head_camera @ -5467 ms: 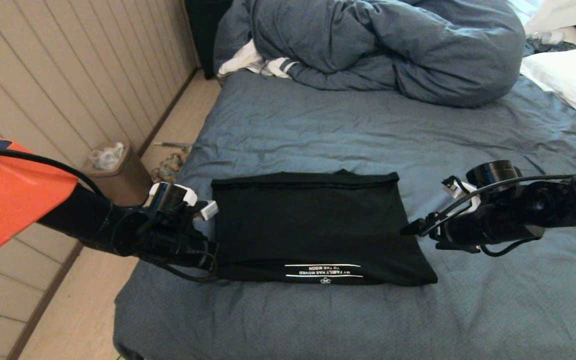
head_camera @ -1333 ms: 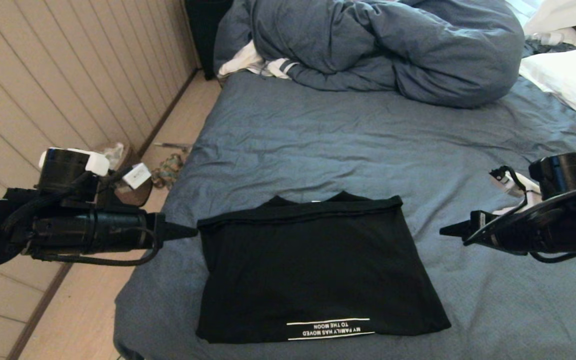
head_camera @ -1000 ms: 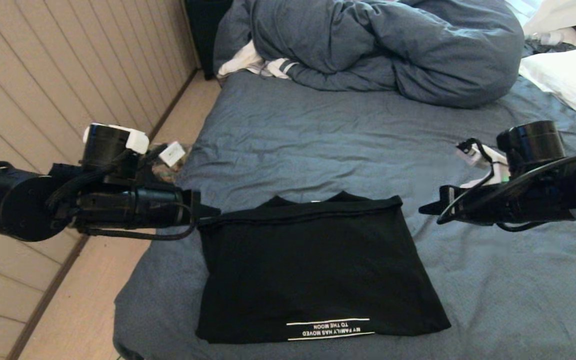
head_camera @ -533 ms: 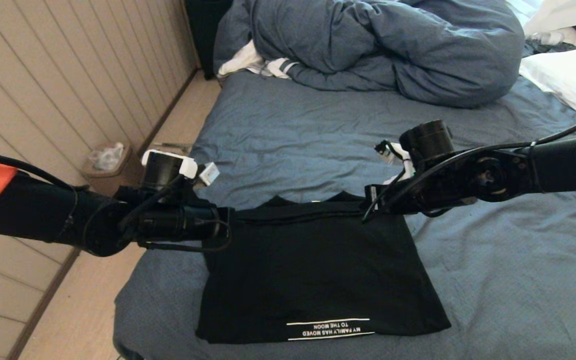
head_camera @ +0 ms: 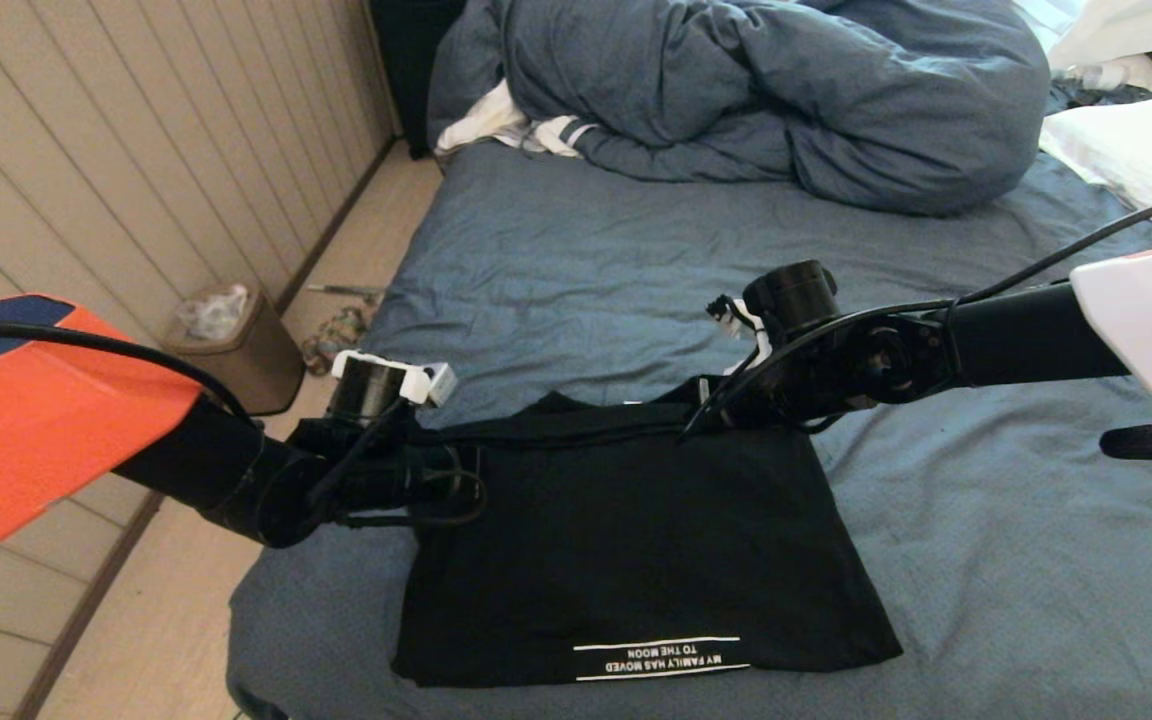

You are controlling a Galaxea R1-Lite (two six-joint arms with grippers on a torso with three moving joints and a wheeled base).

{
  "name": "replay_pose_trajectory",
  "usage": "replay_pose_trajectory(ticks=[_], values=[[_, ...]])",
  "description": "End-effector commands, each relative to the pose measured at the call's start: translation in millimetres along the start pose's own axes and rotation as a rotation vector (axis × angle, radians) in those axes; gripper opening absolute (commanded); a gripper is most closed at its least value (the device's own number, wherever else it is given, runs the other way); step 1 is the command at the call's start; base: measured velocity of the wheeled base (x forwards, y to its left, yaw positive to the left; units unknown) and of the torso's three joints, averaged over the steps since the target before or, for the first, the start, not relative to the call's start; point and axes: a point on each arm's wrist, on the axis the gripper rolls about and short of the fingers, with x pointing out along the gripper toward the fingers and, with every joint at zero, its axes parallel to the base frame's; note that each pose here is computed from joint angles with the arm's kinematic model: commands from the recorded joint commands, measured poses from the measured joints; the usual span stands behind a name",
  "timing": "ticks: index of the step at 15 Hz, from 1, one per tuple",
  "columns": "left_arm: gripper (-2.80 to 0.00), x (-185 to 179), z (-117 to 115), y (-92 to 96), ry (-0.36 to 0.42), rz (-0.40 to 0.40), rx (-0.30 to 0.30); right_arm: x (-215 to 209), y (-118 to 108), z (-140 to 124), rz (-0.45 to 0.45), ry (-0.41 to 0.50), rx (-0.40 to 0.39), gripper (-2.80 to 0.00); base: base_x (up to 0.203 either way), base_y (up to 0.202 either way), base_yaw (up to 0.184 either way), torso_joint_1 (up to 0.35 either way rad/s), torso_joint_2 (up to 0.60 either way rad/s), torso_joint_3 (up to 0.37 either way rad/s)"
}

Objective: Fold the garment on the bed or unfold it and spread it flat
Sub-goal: Fold the black T-shirt

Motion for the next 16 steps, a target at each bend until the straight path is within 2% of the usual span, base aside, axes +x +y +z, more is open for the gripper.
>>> replay_pose_trajectory(ticks=[1, 5, 11, 13, 16], values=[[-2.8, 12, -5, 3.9, 0.019, 0.004, -0.005, 3, -1, -1, -0.001, 0.005, 0.003, -2.8, 0.0, 0.0, 0.0, 0.0, 0.0, 0.0], [-2.8, 34, -1, 8.4, -0.019, 0.01, 0.002, 1, -2, -3, -0.005, 0.01, 0.006, -2.8, 0.0, 0.0, 0.0, 0.0, 0.0, 0.0], [-2.8, 58, 12, 26.7, -0.101, 0.096, -0.017, -2, -1, -3, -0.007, 0.006, 0.006, -2.8, 0.0, 0.0, 0.0, 0.0, 0.0, 0.0], [-2.8, 56, 21, 26.4, -0.136, 0.096, -0.042, -1, -1, -6, -0.007, 0.017, 0.009, -2.8, 0.0, 0.0, 0.0, 0.0, 0.0, 0.0], [-2.8, 56, 40, 23.4, -0.221, 0.152, -0.091, 4, -1, -8, -0.004, 0.016, 0.006, -2.8, 0.0, 0.0, 0.0, 0.0, 0.0, 0.0]])
